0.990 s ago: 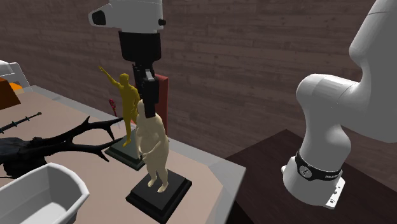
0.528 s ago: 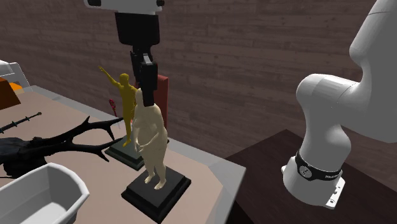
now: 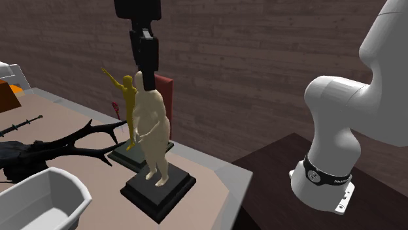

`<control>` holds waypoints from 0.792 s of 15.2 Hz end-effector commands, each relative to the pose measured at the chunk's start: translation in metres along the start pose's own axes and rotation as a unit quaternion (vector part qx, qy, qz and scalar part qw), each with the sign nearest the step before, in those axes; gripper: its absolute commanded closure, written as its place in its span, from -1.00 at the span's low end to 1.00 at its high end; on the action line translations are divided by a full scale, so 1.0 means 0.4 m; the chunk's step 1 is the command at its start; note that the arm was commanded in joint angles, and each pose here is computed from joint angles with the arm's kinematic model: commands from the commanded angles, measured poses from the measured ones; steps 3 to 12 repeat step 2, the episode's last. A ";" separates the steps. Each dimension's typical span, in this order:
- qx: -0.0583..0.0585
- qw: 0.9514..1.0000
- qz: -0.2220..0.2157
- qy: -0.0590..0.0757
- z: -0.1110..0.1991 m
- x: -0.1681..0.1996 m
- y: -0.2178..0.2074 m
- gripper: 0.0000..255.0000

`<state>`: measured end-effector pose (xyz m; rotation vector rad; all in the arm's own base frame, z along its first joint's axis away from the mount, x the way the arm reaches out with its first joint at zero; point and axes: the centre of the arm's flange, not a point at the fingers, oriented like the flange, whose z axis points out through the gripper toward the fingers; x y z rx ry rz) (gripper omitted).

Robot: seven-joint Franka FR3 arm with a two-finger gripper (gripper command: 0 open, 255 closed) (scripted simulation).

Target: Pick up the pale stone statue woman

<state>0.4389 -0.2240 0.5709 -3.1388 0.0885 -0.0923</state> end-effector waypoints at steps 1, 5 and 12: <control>0.000 1.000 0.000 0.001 -0.018 0.001 0.001 1.00; 0.000 1.000 0.000 0.001 -0.018 0.001 0.001 1.00; 0.000 1.000 0.000 0.001 -0.018 0.001 0.001 1.00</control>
